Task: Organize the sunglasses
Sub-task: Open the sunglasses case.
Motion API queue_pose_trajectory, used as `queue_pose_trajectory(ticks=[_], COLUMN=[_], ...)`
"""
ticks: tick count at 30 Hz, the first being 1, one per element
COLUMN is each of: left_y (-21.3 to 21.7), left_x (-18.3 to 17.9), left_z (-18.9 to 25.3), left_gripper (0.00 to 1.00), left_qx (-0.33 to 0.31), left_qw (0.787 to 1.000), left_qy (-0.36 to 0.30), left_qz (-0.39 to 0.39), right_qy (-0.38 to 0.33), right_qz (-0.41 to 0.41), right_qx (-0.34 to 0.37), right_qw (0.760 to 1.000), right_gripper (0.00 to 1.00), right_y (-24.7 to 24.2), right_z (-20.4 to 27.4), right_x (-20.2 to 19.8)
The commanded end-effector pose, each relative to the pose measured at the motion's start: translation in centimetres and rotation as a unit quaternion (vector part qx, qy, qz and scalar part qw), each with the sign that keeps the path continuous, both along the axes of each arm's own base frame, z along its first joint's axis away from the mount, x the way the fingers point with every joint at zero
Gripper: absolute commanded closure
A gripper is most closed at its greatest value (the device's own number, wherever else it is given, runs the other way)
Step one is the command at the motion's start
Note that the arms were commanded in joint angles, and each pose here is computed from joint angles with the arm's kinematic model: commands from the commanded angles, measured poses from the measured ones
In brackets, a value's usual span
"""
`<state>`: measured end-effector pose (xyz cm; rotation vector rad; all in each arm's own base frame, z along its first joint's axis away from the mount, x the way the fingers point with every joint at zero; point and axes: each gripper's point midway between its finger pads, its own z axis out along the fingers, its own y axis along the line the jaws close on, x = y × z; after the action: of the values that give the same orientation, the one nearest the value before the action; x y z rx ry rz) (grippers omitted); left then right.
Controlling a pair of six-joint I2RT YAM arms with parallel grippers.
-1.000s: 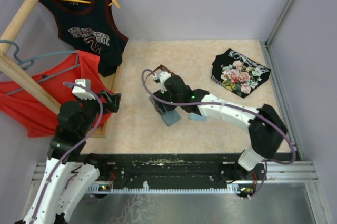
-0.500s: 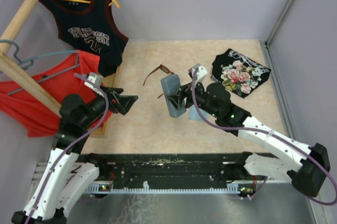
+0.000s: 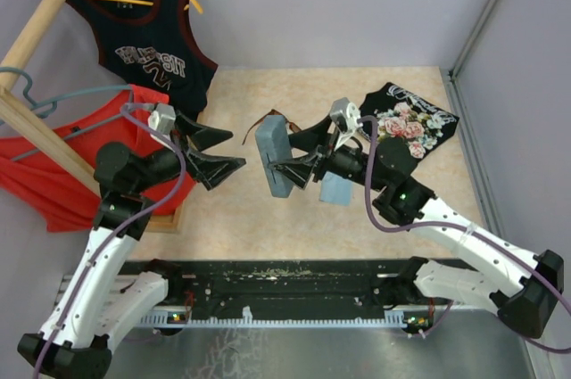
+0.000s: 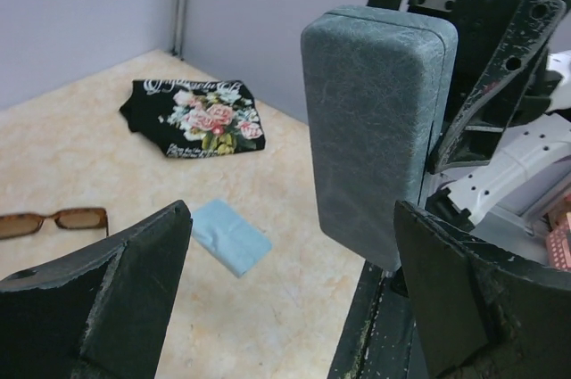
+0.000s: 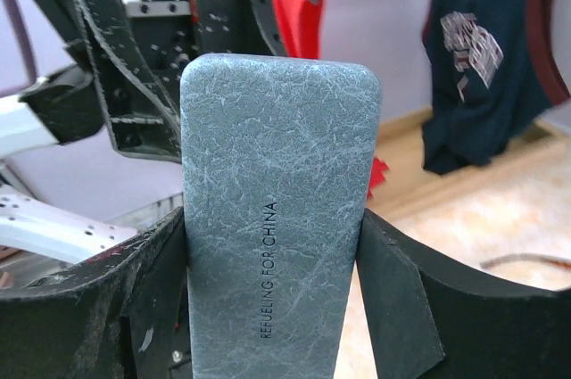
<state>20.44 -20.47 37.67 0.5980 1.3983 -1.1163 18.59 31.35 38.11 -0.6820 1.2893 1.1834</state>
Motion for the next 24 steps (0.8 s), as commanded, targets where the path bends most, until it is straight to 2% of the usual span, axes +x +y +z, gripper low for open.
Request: queue_pose_trajectory(ticks=[1, 6, 11, 14, 24], left_y=[-0.6, -0.9, -1.5, -1.5, -1.4], left_x=[-1.9, -2.6, -5.0, -6.5, -8.0], left_z=[4.0, 4.7, 5.5, 6.2, 6.6], left_gripper=[0.0, 0.0, 0.0, 0.0, 0.0], left_qx=[-0.016, -0.027, -0.037, -0.051, -0.053], left_qw=[0.996, 0.993, 0.983, 0.974, 0.964], left_qy=[-0.072, -0.08, -0.09, -0.118, -0.142], left_qz=[-0.053, -0.081, -0.156, -0.184, -0.218], right_qy=[-0.096, -0.112, -0.127, -0.14, -0.207], right_qz=[0.072, 0.08, 0.094, 0.117, 0.199], right_qx=[0.088, 0.098, 0.115, 0.127, 0.141], right_qw=[0.989, 0.986, 0.981, 0.975, 0.947], right_gripper=[1.0, 1.0, 1.0, 1.0, 1.0], right_y=[0.1, 0.4, 0.6, 0.8, 1.5], right_z=[8.2, 10.0, 11.4, 12.1, 13.2], right_x=[-3.2, -3.2, -3.6, -4.3, -7.5])
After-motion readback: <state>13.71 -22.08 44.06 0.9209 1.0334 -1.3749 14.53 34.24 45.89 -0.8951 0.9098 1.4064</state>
